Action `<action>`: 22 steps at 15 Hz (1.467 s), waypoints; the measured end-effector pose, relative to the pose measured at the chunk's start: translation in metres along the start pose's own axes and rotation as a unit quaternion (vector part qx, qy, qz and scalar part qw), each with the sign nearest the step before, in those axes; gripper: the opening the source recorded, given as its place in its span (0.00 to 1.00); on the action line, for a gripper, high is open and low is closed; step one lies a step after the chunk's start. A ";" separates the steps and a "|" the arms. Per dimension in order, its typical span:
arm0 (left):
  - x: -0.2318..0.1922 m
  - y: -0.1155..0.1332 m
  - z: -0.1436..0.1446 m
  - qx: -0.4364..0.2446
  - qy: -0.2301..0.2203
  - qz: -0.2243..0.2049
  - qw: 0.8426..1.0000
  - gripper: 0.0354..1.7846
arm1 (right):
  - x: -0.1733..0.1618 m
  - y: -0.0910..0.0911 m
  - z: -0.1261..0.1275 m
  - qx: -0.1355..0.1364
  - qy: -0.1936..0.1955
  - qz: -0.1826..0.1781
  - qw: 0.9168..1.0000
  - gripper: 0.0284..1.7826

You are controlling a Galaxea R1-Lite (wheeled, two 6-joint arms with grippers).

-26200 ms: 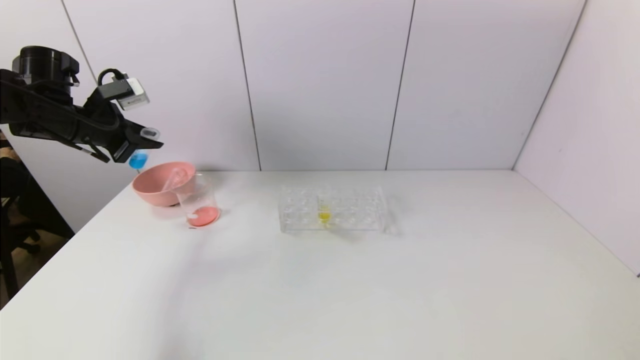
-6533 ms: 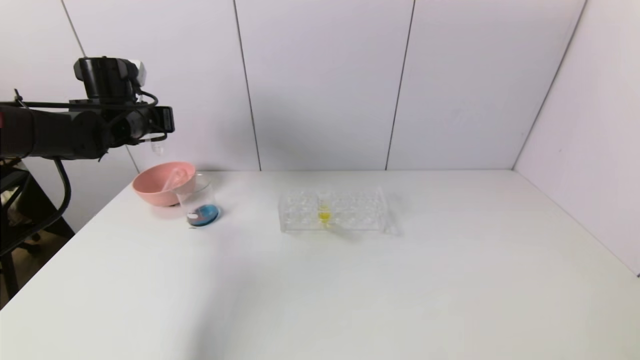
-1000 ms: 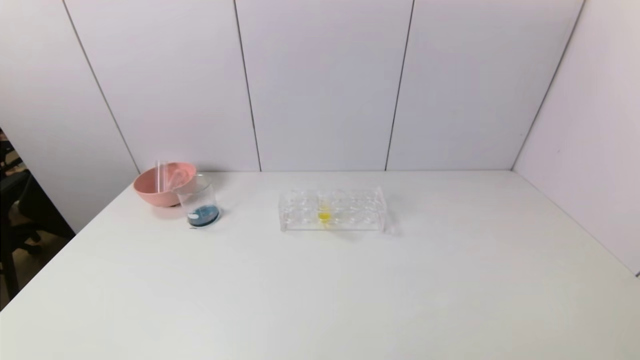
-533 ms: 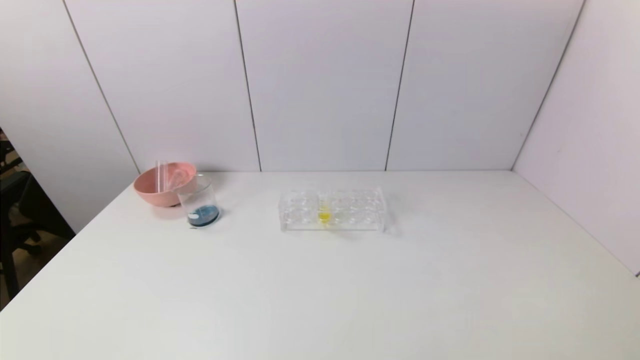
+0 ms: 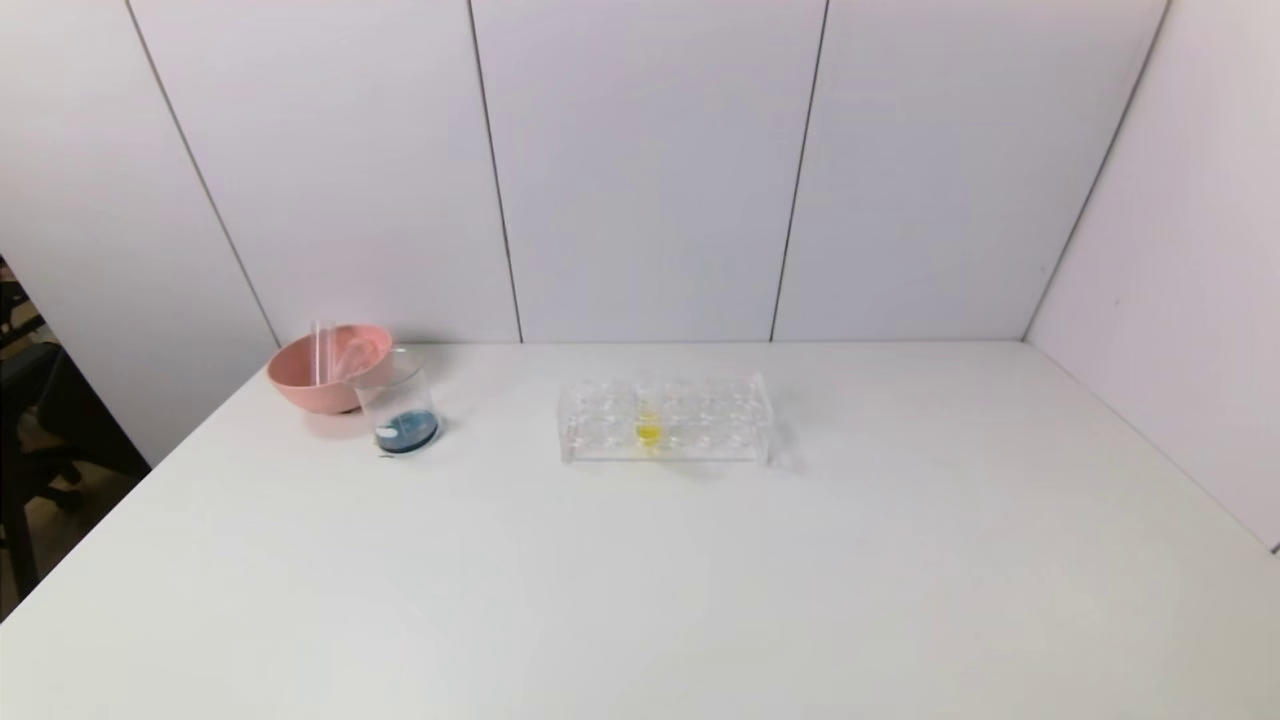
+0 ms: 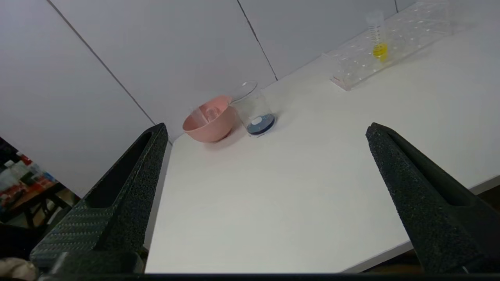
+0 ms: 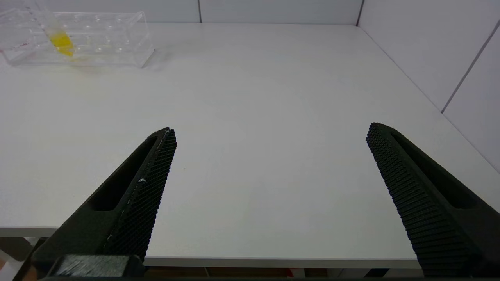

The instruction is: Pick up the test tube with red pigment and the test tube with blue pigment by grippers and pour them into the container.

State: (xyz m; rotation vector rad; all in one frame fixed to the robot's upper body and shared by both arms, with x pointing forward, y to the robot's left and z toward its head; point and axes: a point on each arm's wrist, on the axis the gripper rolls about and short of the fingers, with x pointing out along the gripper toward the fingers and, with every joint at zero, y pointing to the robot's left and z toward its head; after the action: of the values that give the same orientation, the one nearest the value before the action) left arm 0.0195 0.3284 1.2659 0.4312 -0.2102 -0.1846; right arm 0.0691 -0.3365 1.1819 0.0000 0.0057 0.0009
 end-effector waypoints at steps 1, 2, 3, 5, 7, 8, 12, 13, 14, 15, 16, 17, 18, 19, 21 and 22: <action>0.009 -0.003 -0.012 -0.017 0.000 0.001 1.000 0.99 | 0.000 0.000 0.000 0.000 0.000 0.000 1.000 1.00; 0.016 -0.006 -0.022 -0.035 -0.003 0.003 0.999 0.99 | 0.000 0.000 0.000 0.000 0.000 0.000 1.000 1.00; 0.021 -0.009 -0.032 -0.051 -0.006 0.005 0.999 0.99 | 0.000 0.000 0.000 0.000 0.000 0.000 1.000 1.00; 0.029 -0.014 -0.050 -0.078 -0.009 0.006 0.997 0.99 | 0.000 0.000 0.000 0.000 0.000 0.000 1.000 1.00; 0.033 -0.020 -0.063 -0.091 0.001 0.004 0.996 0.99 | 0.000 0.000 0.000 0.000 0.000 0.000 1.000 1.00; 0.034 -0.021 -0.068 -0.094 0.008 0.003 0.996 0.99 | 0.000 0.000 0.000 0.000 0.000 0.000 1.000 1.00; 0.035 -0.022 -0.075 -0.109 0.036 0.034 0.993 0.99 | 0.000 0.000 0.000 0.000 0.000 0.000 1.000 1.00; 0.035 -0.023 -0.078 -0.110 0.053 0.046 0.991 0.99 | 0.000 0.000 0.000 0.000 0.000 0.000 1.000 1.00; 0.034 -0.024 -0.081 -0.113 0.070 0.051 0.990 0.99 | 0.000 0.000 0.000 0.000 0.000 0.000 1.000 1.00; 0.034 -0.025 -0.085 -0.115 0.090 0.050 0.988 0.99 | 0.000 0.000 0.000 0.000 0.000 0.000 1.000 1.00; 0.033 -0.027 -0.088 -0.114 0.106 0.048 0.987 0.99 | 0.000 0.000 0.000 0.000 0.000 0.000 1.000 1.00; 0.033 -0.027 -0.088 -0.116 0.109 0.048 0.986 0.99 | 0.000 0.000 0.000 0.000 0.000 0.000 1.000 1.00; 0.033 -0.027 -0.088 -0.120 0.109 0.049 0.986 0.99 | 0.000 0.000 0.000 0.000 0.000 0.000 1.000 1.00; 0.033 -0.027 -0.089 -0.124 0.110 0.052 0.985 0.99 | 0.000 0.000 0.000 0.000 0.000 0.000 1.000 1.00; 0.033 -0.026 -0.089 -0.163 0.113 0.071 0.978 0.99 | 0.000 0.000 0.000 0.000 0.000 0.000 1.000 1.00; 0.033 -0.026 -0.089 -0.186 0.113 0.081 0.973 0.99 | 0.000 0.000 0.000 0.000 0.000 0.000 1.000 1.00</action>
State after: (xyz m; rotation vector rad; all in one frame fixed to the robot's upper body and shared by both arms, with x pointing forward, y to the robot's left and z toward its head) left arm 0.0692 0.3332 1.1810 0.0584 0.0152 -0.0109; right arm 0.0691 -0.3365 1.1819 0.0000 0.0062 0.0013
